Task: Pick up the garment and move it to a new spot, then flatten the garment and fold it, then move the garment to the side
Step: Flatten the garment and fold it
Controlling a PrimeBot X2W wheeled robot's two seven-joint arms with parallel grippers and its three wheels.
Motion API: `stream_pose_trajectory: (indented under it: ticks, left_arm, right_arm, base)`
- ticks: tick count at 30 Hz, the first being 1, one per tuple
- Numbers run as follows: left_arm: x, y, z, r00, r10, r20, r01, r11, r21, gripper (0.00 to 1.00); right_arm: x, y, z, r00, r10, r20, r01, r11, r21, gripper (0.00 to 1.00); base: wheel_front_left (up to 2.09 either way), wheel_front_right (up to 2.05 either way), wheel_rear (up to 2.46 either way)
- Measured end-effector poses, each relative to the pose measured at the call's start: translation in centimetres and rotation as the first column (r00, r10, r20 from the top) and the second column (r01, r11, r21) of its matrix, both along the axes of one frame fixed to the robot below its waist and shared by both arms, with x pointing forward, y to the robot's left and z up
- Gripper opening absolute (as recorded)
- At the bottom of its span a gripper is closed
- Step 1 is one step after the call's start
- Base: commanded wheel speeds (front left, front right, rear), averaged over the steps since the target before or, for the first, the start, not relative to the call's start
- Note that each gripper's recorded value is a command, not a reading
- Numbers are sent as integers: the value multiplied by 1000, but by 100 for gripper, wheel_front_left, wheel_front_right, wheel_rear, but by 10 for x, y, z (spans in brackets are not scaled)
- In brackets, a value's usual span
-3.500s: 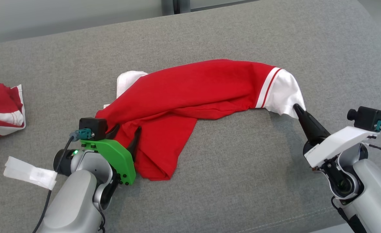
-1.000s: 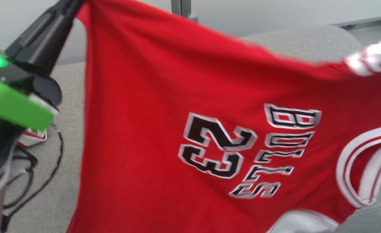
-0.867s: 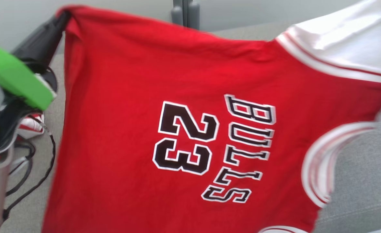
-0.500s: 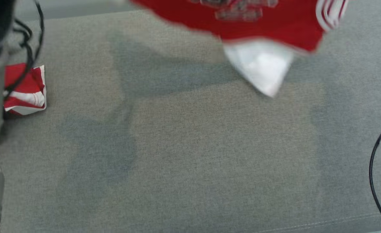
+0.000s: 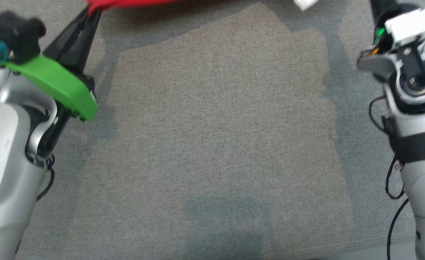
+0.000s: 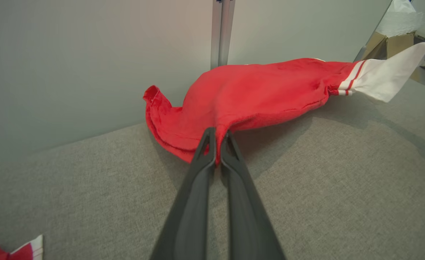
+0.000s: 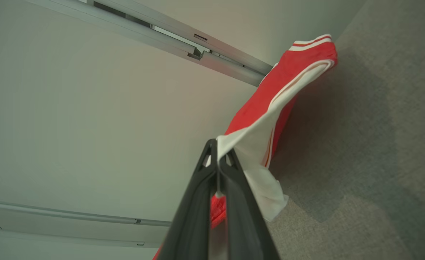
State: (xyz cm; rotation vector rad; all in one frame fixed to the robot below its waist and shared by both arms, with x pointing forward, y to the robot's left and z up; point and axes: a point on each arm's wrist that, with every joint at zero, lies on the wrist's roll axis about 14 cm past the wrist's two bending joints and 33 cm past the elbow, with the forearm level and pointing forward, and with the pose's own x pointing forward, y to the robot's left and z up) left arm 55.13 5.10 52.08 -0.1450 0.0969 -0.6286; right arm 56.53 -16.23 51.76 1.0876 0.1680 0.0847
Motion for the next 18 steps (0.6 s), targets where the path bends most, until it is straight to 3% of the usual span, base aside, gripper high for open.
stream_pose_trajectory:
  ticks: [3,7,12,18]
  left_arm:
    - [-9,21,-67,987,77,-139,-77,997,3,0]
    - [-15,27,-105,976,105,-190,-104,994,15,0]
    - [-21,29,-115,977,126,-173,-126,992,6,0]
    - [-31,27,-99,990,121,-76,-121,993,5,0]
  right_arm:
    - [-24,3,-61,987,-9,-158,15,999,39,0]
    - [-49,-11,-98,967,-57,-249,70,996,46,0]
    - [-69,-21,-103,968,-67,-242,84,995,59,0]
    - [-88,-10,-82,984,38,-175,-28,998,60,0]
  base:
    - [0,0,0]
    - [0,0,0]
    - [0,0,0]
    - [0,0,0]
